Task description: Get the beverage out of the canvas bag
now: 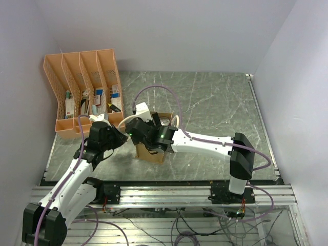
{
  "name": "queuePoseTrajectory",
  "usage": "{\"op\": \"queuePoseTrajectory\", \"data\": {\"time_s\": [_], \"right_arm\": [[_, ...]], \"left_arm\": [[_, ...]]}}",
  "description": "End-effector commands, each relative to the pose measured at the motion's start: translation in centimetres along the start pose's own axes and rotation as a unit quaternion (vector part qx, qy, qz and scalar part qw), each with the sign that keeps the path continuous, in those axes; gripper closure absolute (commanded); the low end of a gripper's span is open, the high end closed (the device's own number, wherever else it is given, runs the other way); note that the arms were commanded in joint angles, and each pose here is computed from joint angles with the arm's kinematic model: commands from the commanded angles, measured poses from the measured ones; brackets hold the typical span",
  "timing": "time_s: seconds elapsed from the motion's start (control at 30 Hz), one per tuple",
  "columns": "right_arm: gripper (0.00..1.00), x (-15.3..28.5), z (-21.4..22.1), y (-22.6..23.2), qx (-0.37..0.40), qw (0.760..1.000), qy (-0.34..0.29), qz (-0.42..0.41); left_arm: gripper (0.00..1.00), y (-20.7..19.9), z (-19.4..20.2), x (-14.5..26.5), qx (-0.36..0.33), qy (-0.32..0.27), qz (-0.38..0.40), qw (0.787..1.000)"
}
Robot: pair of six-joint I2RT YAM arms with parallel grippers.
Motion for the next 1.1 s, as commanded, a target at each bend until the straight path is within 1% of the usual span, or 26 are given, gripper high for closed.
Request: {"op": "queuePoseTrajectory", "data": {"time_s": [0.0, 0.2, 0.33, 0.53, 0.73, 0.9, 1.07], "right_arm": [[0.15, -0.6, 0.3, 0.7, -0.012, 1.0, 0.006, -0.013], [0.16, -1.3, 1.2, 1.1, -0.006, 1.0, 0.022, -0.015], [0.26, -1.7, 2.2, 1.0, -0.009, 0.999, 0.04, 0.001], [0.35, -1.8, 3.4, 0.7, -0.005, 0.998, 0.061, 0.018], [0.36, -1.8, 4.3, 0.6, -0.005, 0.997, 0.074, 0.013], [0.34, -2.0, 4.9, 0.9, -0.005, 0.996, 0.084, 0.005], [0.32, -2.9, 6.1, 1.3, 0.005, 0.995, 0.099, 0.013]], "left_arm": [[0.93, 0.6, 0.7, -0.1, -0.012, 0.017, -0.006, 1.0], [0.93, 0.6, 0.7, 0.0, -0.012, 0.017, -0.005, 1.0], [0.93, 0.6, 0.8, 0.0, -0.011, 0.018, -0.004, 1.0], [0.93, 0.6, 0.7, -0.1, -0.013, 0.018, -0.007, 1.0], [0.93, 0.6, 0.8, -0.1, -0.012, 0.021, -0.007, 1.0], [0.93, 0.6, 0.8, -0.1, -0.012, 0.022, -0.007, 1.0], [0.93, 0.6, 0.8, -0.2, -0.013, 0.024, -0.009, 1.0]]}}
Point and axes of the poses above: each gripper's point midway between its finger pads, its own x axis back along the fingers, its own y axis along the line the jaws close on, z = x × y, the point moved 10 cm from there along x, back along the fingers, and after that the axes turned 6 degrees about x, right-handed, at the moved point
